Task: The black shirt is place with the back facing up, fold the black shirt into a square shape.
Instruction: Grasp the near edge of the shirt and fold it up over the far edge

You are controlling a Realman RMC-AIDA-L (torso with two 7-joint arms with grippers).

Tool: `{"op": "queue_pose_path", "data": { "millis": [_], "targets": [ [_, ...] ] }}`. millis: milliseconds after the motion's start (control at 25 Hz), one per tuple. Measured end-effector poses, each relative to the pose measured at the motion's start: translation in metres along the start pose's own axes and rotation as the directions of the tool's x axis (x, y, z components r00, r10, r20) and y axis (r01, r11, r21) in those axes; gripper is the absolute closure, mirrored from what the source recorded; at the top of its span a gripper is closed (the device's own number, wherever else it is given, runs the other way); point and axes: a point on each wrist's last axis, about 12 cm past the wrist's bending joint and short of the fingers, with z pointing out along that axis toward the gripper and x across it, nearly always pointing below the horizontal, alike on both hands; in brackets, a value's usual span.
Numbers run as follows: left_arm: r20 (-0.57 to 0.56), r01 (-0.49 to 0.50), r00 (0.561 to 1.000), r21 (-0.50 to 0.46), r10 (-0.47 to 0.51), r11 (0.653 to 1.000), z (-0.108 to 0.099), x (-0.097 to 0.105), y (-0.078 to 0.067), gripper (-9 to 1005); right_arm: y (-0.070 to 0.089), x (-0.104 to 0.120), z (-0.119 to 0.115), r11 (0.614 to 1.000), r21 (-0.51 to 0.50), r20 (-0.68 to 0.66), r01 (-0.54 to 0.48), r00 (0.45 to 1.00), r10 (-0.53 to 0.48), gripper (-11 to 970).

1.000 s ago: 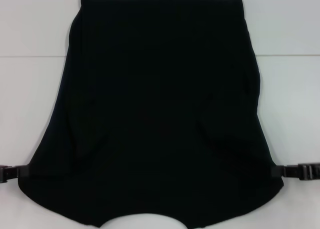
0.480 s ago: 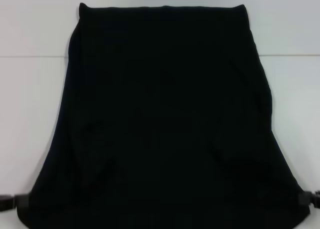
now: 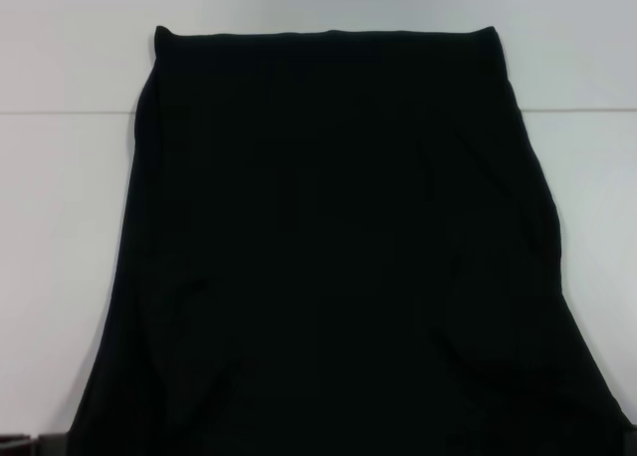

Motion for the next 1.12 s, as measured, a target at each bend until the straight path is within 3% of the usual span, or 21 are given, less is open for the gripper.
{"op": "queue_pose_path", "data": {
  "millis": [240, 560, 800, 1000, 1120],
  "targets": [
    [0.046, -0.065, 0.997, 0.02, 0.064, 0.998, 0.007, -0.032, -0.001, 969, -0.001, -0.02, 0.005, 0.999, -0.005, 0.062, 0.04, 0.997, -0.04, 895],
    [0.203, -0.162, 0.966, -0.005, 0.159, 0.987, 0.03, -0.129, 0.0, 970, -0.006, -0.09, 0.03, 0.991, 0.043, 0.239, 0.131, 0.961, -0.137, 893],
    [0.32, -0.2, 0.92, -0.115, 0.227, 0.973, 0.053, -0.194, -0.004, 970, -0.013, -0.135, 0.047, 0.98, 0.139, 0.294, 0.144, 0.939, -0.18, 891],
    [0.348, -0.201, 0.894, -0.253, 0.283, 0.946, 0.076, -0.229, -0.004, 970, -0.02, -0.171, 0.06, 0.963, 0.24, 0.311, 0.123, 0.93, -0.197, 889],
    [0.344, -0.204, 0.886, -0.313, 0.311, 0.928, 0.086, -0.239, -0.004, 970, -0.023, -0.188, 0.071, 0.95, 0.292, 0.319, 0.111, 0.925, -0.206, 888]
  ]
}}
